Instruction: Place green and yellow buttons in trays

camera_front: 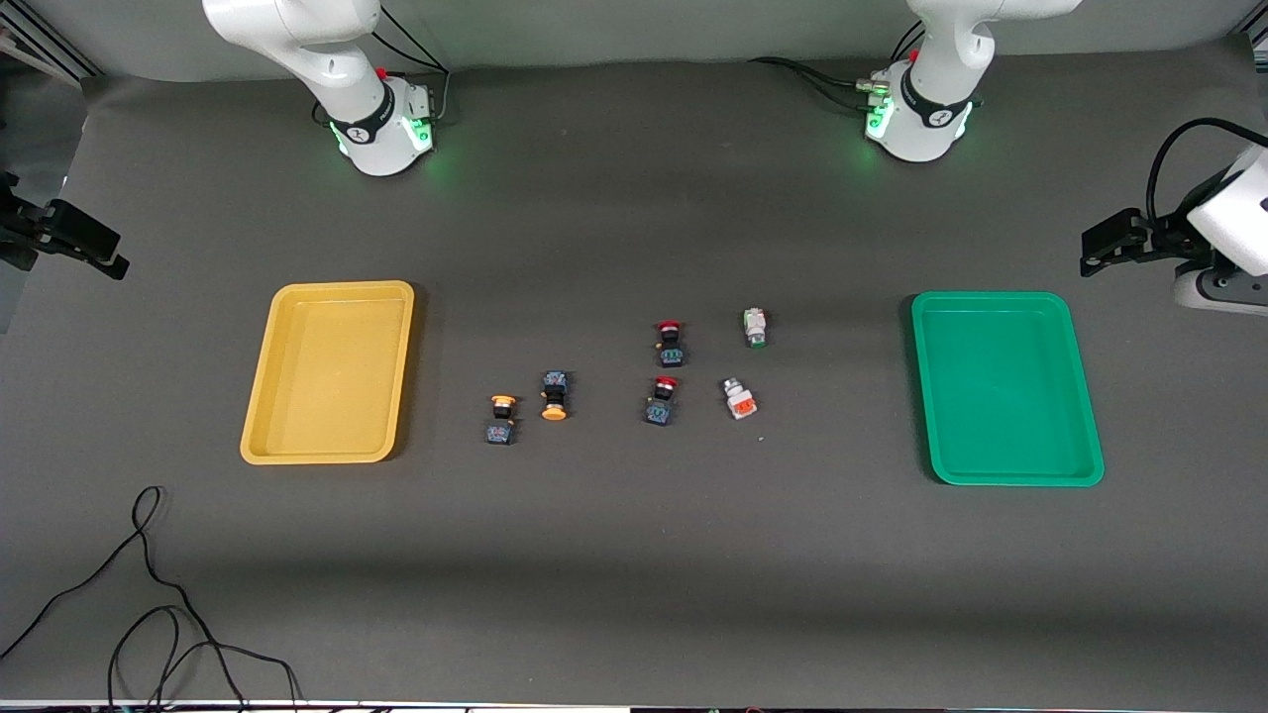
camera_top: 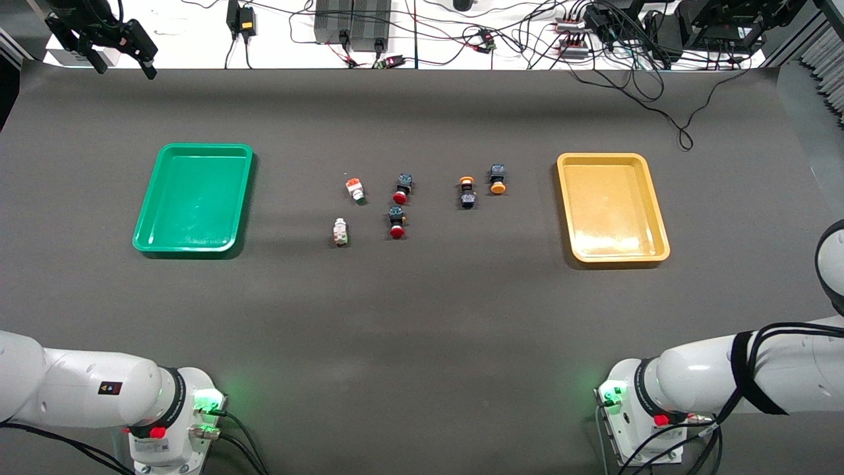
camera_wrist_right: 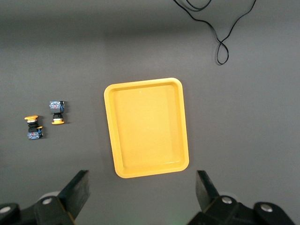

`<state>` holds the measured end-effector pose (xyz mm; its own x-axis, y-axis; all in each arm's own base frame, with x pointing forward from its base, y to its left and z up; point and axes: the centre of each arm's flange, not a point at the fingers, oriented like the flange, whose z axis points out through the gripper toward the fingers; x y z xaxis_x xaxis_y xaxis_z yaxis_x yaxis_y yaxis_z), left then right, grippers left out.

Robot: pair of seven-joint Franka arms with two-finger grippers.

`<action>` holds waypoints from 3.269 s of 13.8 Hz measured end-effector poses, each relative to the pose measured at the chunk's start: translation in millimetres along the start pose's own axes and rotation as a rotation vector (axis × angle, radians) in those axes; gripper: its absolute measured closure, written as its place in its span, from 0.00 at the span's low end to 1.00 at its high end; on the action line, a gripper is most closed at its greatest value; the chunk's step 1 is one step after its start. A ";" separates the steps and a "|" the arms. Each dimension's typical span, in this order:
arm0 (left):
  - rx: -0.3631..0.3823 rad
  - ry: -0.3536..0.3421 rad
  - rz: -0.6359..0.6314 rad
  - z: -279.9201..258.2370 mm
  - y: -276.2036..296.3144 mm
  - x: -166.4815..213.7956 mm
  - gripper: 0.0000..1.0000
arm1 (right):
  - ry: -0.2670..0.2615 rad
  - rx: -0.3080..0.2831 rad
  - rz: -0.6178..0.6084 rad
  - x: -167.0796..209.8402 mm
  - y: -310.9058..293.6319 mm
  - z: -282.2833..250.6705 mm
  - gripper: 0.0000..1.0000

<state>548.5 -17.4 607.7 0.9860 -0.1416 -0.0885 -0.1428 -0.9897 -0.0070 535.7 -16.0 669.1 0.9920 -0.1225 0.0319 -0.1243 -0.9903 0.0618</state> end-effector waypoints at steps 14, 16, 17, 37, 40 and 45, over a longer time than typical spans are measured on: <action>-0.033 0.004 0.005 -0.7 5.2 -1.4 0.00 | -0.001 0.008 0.008 0.6 2.5 0.4 0.00; -0.033 -0.001 0.005 1.4 5.3 -1.5 0.00 | -0.001 0.008 0.011 0.7 4.4 0.5 0.00; -0.034 -0.004 0.005 2.9 5.3 -1.6 0.00 | -0.001 0.008 0.014 0.8 5.6 0.6 0.00; -0.026 0.049 -0.123 133.7 339.2 -56.9 0.00 | -0.216 0.043 -0.149 46.6 -26.3 112.8 0.00; -0.030 0.041 -0.129 169.7 346.9 -50.3 0.00 | -0.282 0.111 -0.102 60.3 -35.8 154.2 0.00; -0.038 0.010 -0.148 282.4 342.8 -36.4 0.00 | -0.323 0.095 -0.064 77.1 -86.1 216.3 0.00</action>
<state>439.3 -346.0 327.2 0.9968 0.0063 -0.0797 0.0078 -0.9998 0.0186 628.1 45.8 450.4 0.9560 -0.0597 -0.2873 -0.0743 -0.9964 -0.0403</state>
